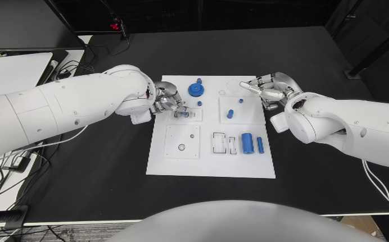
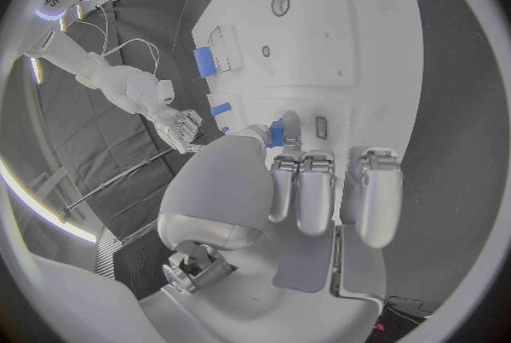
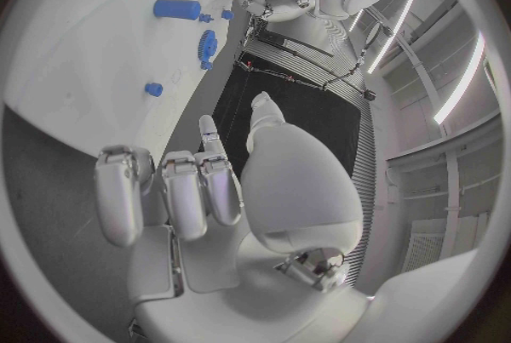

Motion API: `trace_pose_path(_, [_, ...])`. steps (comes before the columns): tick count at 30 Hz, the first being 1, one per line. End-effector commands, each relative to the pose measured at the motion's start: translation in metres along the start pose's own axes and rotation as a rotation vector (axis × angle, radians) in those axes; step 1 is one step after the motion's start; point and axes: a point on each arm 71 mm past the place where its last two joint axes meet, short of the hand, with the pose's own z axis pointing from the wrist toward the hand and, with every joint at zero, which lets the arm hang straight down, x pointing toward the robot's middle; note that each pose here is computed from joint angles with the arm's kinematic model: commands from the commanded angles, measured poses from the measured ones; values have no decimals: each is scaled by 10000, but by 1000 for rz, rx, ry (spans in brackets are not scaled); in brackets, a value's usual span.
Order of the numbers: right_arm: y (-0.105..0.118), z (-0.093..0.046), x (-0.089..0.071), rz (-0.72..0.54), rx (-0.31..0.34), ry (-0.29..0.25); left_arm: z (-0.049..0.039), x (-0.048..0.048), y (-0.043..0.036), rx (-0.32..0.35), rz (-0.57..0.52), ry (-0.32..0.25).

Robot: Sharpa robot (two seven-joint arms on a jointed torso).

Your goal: Assemble the parts on the task board

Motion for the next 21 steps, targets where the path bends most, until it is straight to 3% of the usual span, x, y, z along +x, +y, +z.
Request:
trace_pose_path(1, [7, -2, 5, -1, -3, 5, -23, -31, -4, 27, -12, -23])
trace_pose_path(6, [8, -3, 12, 0, -3, 7, -29, -46, 23, 10, -15, -28])
trace_pose_path(21, [12, -6, 20, 1, -5, 9, 23, -7, 10, -31, 7, -20])
